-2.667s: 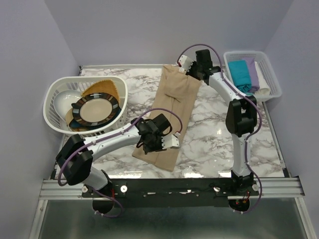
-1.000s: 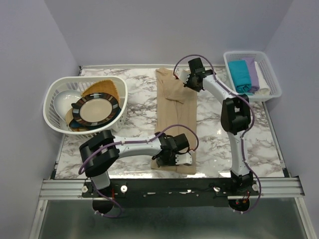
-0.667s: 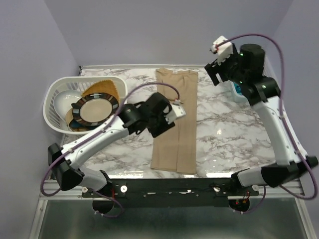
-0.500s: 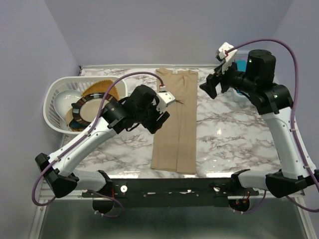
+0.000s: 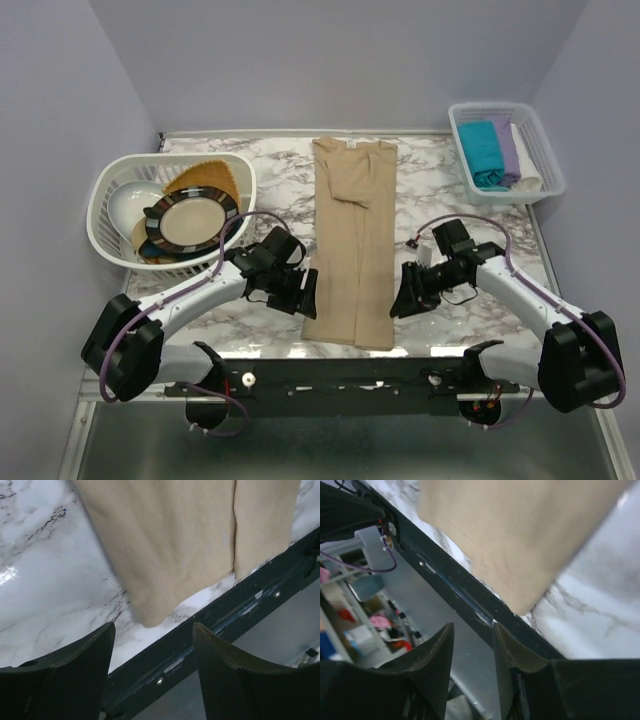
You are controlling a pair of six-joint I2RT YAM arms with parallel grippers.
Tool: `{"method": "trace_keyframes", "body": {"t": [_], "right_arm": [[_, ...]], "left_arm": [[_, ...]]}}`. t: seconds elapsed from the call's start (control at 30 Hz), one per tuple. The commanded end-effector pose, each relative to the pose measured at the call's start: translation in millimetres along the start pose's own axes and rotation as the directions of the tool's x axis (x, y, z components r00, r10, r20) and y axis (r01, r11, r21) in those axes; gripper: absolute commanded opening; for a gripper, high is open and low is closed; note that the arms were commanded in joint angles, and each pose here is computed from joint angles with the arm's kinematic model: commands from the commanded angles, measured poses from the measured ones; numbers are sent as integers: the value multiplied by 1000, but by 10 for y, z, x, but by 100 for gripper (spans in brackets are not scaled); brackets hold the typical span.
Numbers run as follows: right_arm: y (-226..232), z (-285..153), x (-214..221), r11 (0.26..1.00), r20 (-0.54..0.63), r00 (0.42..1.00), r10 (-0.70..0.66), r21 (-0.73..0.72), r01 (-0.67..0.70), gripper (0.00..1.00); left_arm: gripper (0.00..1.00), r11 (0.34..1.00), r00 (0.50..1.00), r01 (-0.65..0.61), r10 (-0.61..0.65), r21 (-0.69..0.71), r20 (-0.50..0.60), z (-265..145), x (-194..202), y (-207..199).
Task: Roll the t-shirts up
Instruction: Roll the T-shirt to the center of the board.
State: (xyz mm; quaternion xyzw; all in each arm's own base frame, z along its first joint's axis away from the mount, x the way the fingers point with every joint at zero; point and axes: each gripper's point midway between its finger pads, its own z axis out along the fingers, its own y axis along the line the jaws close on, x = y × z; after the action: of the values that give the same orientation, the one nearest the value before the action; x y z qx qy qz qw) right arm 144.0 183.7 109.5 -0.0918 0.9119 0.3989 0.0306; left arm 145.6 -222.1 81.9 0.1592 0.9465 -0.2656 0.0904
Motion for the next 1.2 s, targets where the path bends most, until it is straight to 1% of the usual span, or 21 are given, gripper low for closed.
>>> {"method": "trace_keyframes", "body": {"t": [0.0, 0.03, 0.07, 0.1, 0.17, 0.2, 0.33, 0.43, 0.5, 0.6, 0.63, 0.73, 0.77, 0.87, 0.93, 1.03, 1.17], "right_arm": [[-216, 190, 270, 975, -23, 975, 222, 23, -222, 46], [-232, 237, 322, 960, -50, 959, 280, 21, -280, 48], [-219, 257, 314, 955, -58, 953, 297, 6, -298, 56], [-237, 277, 329, 946, -67, 943, 325, 16, -325, 58], [-337, 315, 406, 922, -87, 918, 386, 70, -381, 57], [-373, 330, 439, 915, -93, 911, 402, 86, -395, 58], [-454, 403, 577, 879, -126, 871, 474, 123, -460, 57], [-548, 448, 664, 866, -132, 861, 491, 186, -465, 57], [-661, 468, 685, 852, -105, 860, 500, 241, -465, 55], [-694, 545, 701, 837, -100, 848, 521, 257, -484, 52], [-693, 569, 734, 837, -109, 848, 518, 267, -477, 52], [-753, 615, 737, 823, -86, 847, 525, 304, -479, 52], [-756, 647, 702, 822, -76, 846, 528, 295, -487, 52], [-782, 682, 686, 815, -67, 844, 532, 311, -489, 52], [-791, 696, 721, 811, -76, 840, 537, 321, -489, 50], [-828, 684, 768, 801, -80, 839, 538, 359, -479, 45], [-888, 674, 859, 783, -90, 836, 541, 417, -462, 44]], "left_arm": [[71, 982, 991, 125, -131, 142, 34, 234, 0, -152], [71, 981, 990, 131, -137, 140, 31, 260, 34, -127], [69, 979, 987, 160, -163, 124, 14, 313, 126, -58], [68, 978, 983, 180, -182, 107, 13, 347, 161, -4], [66, 972, 977, 212, -214, 103, 5, 404, 253, 54], [63, 970, 976, 216, -218, 107, 1, 414, 275, 59], [58, 964, 970, 244, -243, 104, -16, 447, 356, 94], [58, 958, 963, 270, -268, 99, -34, 475, 436, 122], [57, 955, 961, 278, -275, 106, -39, 498, 467, 132], [55, 949, 953, 303, -299, 88, -48, 527, 524, 176], [55, 948, 951, 309, -306, 81, -49, 536, 536, 192], [52, 946, 947, 319, -316, 62, -55, 550, 570, 229], [52, 945, 946, 323, -320, 53, -58, 557, 583, 246], [45, 942, 940, 336, -336, -6, -61, 554, 640, 341], [44, 941, 940, 337, -339, -36, -49, 561, 647, 403], [43, 942, 941, 336, -336, -30, -35, 558, 619, 396], [41, 946, 946, 323, -324, -25, -26, 558, 601, 396]]}}
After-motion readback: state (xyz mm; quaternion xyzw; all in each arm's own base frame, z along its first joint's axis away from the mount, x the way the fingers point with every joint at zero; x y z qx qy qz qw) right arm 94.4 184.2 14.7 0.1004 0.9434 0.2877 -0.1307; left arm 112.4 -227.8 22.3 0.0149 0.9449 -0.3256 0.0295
